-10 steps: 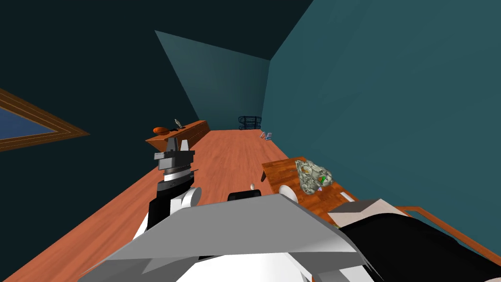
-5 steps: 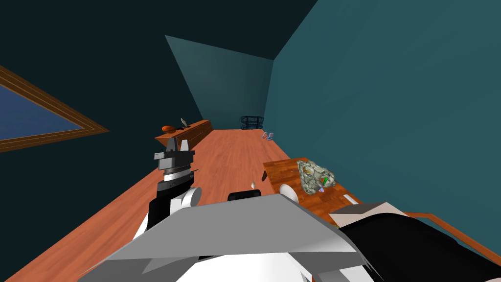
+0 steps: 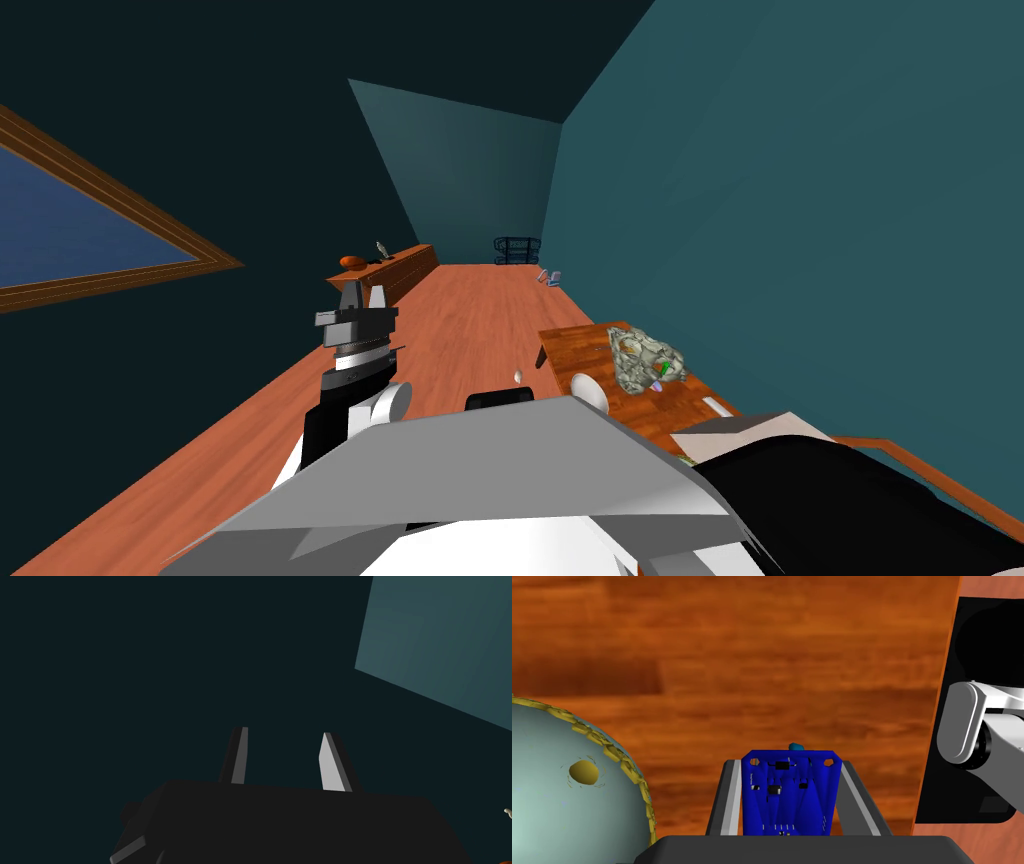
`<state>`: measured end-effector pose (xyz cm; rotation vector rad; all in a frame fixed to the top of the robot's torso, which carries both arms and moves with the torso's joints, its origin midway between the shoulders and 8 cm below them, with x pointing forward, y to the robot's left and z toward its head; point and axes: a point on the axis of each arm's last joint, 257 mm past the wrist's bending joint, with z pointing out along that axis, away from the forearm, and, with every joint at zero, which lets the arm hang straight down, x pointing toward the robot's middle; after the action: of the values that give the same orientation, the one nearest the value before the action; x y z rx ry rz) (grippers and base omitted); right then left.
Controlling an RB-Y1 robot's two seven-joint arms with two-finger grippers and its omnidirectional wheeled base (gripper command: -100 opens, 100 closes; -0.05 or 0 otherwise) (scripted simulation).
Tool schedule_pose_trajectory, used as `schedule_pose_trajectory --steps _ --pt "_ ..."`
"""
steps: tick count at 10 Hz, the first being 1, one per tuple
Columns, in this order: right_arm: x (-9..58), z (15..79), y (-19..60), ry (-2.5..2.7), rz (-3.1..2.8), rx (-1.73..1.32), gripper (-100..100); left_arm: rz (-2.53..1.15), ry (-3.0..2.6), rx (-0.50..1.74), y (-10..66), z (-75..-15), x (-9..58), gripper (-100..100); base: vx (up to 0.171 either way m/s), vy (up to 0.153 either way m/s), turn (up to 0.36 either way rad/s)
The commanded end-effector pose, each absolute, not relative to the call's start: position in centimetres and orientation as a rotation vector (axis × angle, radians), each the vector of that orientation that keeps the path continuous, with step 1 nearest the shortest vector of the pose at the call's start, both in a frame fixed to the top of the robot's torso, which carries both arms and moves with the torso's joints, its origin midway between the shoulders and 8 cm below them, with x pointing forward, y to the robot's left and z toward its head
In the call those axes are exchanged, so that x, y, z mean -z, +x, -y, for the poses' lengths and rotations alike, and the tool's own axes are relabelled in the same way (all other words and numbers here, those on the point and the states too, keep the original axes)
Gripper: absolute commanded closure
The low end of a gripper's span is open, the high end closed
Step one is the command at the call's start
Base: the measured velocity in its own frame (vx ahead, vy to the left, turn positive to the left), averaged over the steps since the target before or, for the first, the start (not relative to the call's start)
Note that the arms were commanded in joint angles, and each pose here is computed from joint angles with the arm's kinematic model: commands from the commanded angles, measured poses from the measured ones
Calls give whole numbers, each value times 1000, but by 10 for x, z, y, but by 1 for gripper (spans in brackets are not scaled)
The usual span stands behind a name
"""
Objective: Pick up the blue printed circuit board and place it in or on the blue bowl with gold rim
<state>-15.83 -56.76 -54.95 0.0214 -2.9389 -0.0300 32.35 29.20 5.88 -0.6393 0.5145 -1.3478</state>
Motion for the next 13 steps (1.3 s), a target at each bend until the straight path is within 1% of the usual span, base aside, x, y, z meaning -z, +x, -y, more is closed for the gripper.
schedule_pose_trajectory --steps 1,5,7,8,11,12,13 --pt "541 580 -151 -1 2946 30 100 -515 -639 1348 324 -292 -59 0 -85 -1 91" --pt "516 611 -116 -37 2989 23 100 -515 -639 1348 324 -292 -59 0 -112 -20 62" --pt "512 616 -109 -40 3000 20 100 -515 -639 1348 324 -292 -59 0 -94 -39 27" --pt "502 629 -86 -42 3035 8 100 -515 -639 1348 324 -292 -59 0 -120 -85 100" --pt "492 641 -63 -36 3070 -9 100 -515 -639 1348 324 -292 -59 0 -98 -88 28" --pt "484 652 -40 -21 3107 -28 100 -515 -639 1348 324 -292 -59 0 -100 -130 41" --pt "482 656 -45 -38 3098 -41 100 -515 -639 1348 324 -292 -59 0 -71 -121 49"
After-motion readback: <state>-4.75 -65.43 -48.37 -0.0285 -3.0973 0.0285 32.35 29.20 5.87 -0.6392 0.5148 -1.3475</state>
